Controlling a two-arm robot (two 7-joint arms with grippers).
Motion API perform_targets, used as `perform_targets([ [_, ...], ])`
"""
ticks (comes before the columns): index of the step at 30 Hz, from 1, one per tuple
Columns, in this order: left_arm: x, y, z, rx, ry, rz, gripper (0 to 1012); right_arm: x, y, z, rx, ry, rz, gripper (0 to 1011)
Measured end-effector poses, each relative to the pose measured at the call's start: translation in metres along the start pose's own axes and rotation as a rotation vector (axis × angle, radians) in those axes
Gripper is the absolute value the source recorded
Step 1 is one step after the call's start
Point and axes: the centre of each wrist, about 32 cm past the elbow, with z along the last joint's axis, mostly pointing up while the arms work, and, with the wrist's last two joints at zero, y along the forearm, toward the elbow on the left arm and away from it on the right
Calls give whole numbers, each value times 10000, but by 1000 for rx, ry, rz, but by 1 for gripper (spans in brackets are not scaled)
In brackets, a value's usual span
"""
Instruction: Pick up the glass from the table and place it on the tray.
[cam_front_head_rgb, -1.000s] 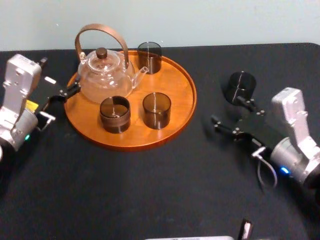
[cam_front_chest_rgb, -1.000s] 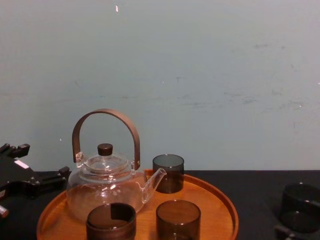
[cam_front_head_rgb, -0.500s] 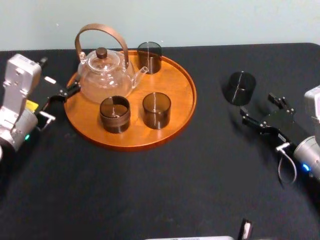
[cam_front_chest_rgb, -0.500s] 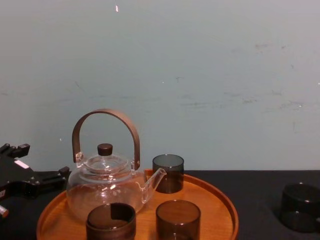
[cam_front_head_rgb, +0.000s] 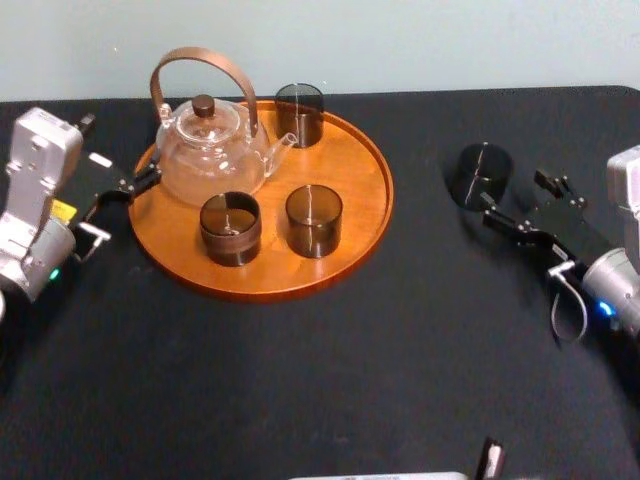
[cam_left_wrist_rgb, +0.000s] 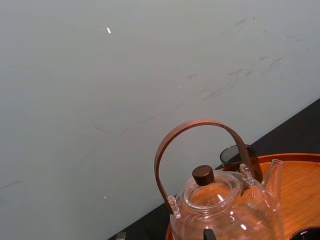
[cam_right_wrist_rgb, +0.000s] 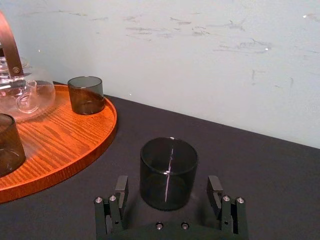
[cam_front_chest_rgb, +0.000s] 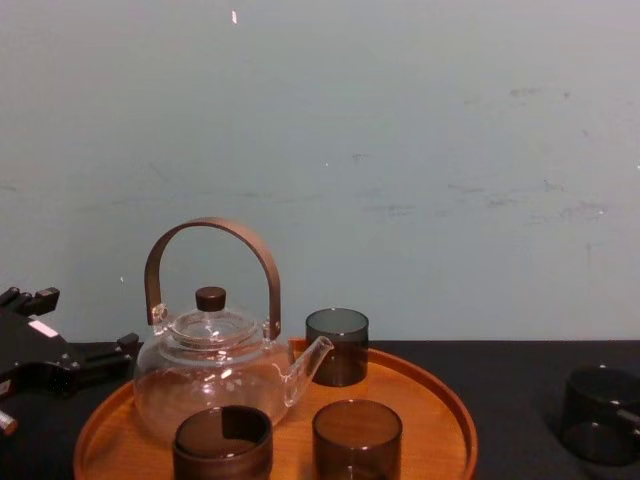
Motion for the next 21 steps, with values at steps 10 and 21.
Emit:
perform_targets([
  [10,0,0,0,0,0,0,1001,21,184,1,-3,0,16,1002],
  [21,0,0,0,0,0,0,1001,67,328,-28,-14,11,25,1002],
])
